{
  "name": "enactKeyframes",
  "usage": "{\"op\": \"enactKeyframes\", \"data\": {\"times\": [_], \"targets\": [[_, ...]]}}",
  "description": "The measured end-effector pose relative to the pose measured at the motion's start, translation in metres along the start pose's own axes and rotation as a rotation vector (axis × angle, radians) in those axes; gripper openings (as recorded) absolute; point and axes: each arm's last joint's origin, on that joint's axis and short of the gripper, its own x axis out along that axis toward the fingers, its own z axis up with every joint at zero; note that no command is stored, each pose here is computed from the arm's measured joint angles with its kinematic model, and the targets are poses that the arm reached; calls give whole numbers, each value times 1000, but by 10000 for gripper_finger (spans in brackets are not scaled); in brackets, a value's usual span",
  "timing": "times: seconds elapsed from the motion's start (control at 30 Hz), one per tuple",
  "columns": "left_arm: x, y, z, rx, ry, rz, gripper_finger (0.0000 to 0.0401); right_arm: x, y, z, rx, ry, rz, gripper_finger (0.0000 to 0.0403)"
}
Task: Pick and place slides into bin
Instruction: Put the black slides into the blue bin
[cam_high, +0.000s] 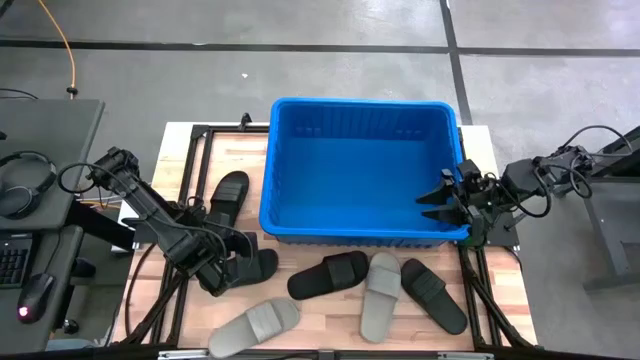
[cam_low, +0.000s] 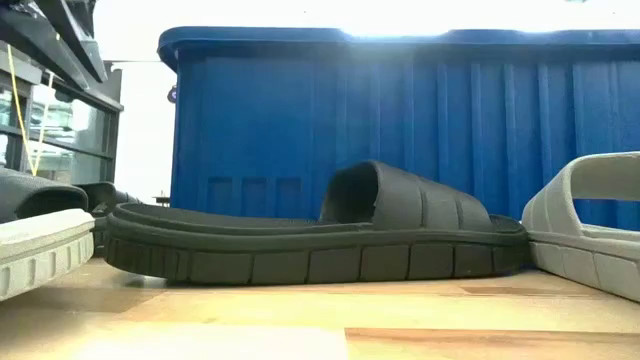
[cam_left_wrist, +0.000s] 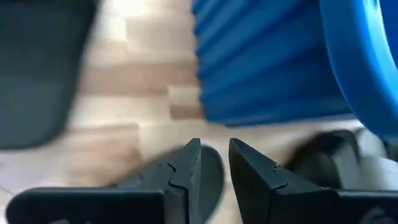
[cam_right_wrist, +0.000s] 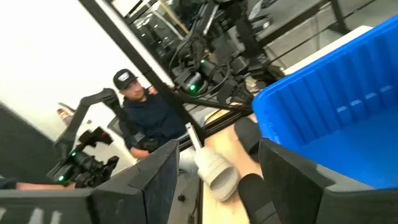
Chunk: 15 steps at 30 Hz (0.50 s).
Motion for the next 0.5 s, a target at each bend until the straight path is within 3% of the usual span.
{"op": "enactKeyframes", "data": {"times": [0.2, 0.5], "targets": [[-3, -11, -7, -117, -84, -227, 74, 0, 2, -1, 1, 44, 57, 210], [-1, -10, -7, -243, -111, -248, 74, 0, 4, -3, 0, 106, 139, 210]]}}
